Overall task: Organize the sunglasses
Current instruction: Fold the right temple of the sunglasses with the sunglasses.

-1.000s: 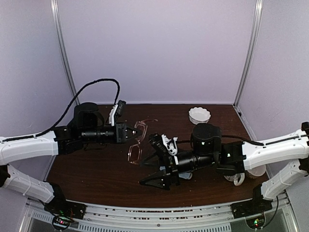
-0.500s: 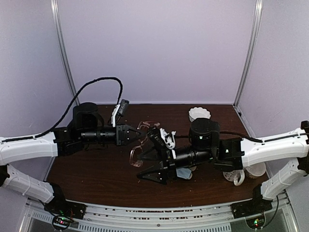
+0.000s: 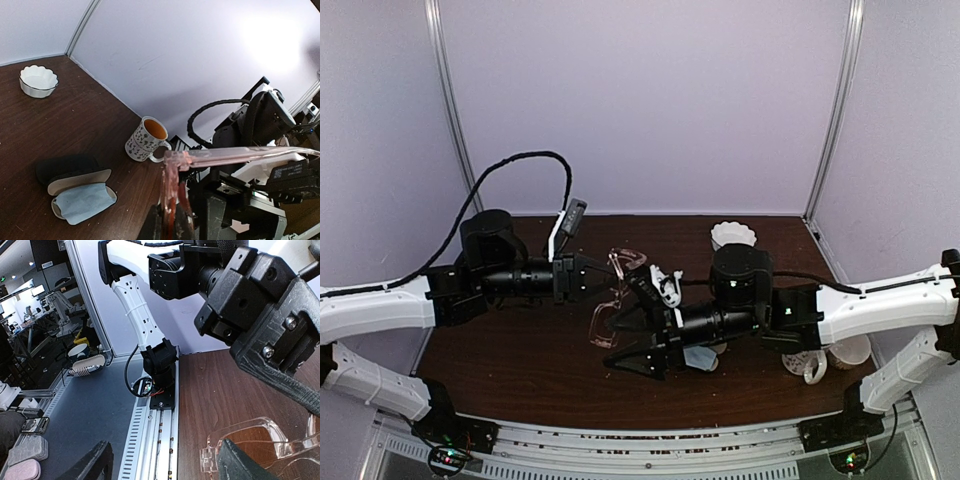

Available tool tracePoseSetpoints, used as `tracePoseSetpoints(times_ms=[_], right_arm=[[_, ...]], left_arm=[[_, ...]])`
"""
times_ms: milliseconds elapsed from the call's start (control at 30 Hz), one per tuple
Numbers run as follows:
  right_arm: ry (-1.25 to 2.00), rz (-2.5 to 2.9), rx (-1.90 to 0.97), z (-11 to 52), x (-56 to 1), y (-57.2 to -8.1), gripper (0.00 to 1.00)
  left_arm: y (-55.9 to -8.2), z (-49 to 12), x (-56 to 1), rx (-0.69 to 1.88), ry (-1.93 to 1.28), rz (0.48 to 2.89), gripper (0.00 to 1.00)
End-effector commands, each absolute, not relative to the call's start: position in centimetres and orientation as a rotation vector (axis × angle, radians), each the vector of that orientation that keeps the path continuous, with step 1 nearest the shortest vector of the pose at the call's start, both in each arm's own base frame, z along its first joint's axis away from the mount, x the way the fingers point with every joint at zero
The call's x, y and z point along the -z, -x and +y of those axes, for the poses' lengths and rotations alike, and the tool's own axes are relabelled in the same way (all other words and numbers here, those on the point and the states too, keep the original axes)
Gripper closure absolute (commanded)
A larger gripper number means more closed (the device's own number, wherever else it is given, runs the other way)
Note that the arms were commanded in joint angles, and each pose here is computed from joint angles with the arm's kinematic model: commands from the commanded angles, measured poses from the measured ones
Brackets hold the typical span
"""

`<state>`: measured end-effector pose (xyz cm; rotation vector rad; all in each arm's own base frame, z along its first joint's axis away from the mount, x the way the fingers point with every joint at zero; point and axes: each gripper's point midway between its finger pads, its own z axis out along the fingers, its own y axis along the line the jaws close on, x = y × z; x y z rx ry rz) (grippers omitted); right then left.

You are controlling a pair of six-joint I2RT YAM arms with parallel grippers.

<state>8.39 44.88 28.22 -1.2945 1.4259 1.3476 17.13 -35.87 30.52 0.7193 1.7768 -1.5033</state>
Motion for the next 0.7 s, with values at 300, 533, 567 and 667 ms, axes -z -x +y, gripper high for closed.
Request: tracePoseSetpoints(times_ms=[300, 533, 567, 667], right_arm=[[1.261, 1.434, -1.291, 44.5, -29.4, -9.5, 0.27], [1.237, 1.479, -1.281, 42.3, -28.4, -9.1, 0.27], [1.228, 1.492, -1.282, 41.9, -28.1, -9.0, 0.27], [1.2, 1.535, -1.291, 40.6, -27.1, -8.8, 0.27]], left_arm=[[-17.7, -35.1, -31.4, 1.428, -0.685, 1.723, 1.0], [-19.3, -34.6, -30.5, 1.324, -0.622, 1.778, 1.0], [-19.7, -34.3, -30.3, 1.298, -0.596, 1.79, 1.0], [-20.3, -33.8, -30.0, 1.259, -0.555, 1.798, 1.0]])
